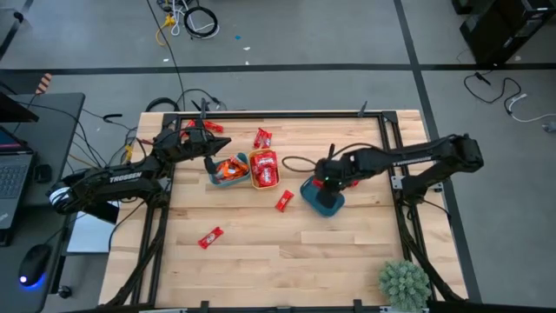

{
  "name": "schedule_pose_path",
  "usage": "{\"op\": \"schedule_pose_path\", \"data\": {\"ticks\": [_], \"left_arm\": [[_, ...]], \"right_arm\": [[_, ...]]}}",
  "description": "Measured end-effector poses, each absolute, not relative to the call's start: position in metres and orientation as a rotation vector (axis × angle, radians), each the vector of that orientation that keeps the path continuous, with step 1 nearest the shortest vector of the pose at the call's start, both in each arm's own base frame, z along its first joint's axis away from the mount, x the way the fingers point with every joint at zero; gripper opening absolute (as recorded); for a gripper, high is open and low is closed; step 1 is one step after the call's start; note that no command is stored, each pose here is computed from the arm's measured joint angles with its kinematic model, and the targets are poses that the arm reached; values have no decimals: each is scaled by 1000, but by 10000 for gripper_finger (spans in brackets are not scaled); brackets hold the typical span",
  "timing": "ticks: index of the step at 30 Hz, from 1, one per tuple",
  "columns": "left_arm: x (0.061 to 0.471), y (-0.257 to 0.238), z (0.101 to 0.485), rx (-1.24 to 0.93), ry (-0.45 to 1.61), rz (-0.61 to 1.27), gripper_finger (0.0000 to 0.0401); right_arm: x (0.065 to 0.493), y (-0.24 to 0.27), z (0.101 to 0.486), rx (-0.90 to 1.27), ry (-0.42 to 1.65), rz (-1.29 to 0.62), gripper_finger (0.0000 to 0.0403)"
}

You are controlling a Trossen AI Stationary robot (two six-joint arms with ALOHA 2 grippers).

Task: Sort candy
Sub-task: Put the dark red candy into the blue bin

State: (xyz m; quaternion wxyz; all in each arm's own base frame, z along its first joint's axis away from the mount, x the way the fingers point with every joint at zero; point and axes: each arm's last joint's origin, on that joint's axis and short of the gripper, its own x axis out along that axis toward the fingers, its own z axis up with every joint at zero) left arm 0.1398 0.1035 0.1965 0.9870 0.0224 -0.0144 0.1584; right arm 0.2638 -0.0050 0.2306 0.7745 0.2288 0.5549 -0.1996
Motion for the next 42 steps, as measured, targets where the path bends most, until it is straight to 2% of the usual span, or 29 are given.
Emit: {"op": "schedule_pose_path", "data": {"ticks": [6, 11, 18, 24, 27, 34, 42], "left_arm": [[140, 103, 196, 43, -29, 318, 0], [140, 103, 196, 44, -29, 318, 0], [140, 103, 196, 45, -29, 317, 0], [140, 104, 195, 39, -20, 318, 0], [140, 103, 195, 36, -14, 317, 0], [140, 103, 194, 52, 1, 317, 0], [140, 104, 193, 50, 3, 317, 0]], "right_arm": [[275, -5, 206, 450, 1301, -436, 8], [278, -10, 198, 387, 1330, -428, 33], [272, -6, 209, 281, 1321, -357, 103], [236, -4, 222, 25, 1540, -339, 167], [216, -12, 217, -15, 1616, -354, 187], [194, -32, 180, 51, 1608, -302, 199], [199, -46, 158, 34, 1639, -234, 191]]}}
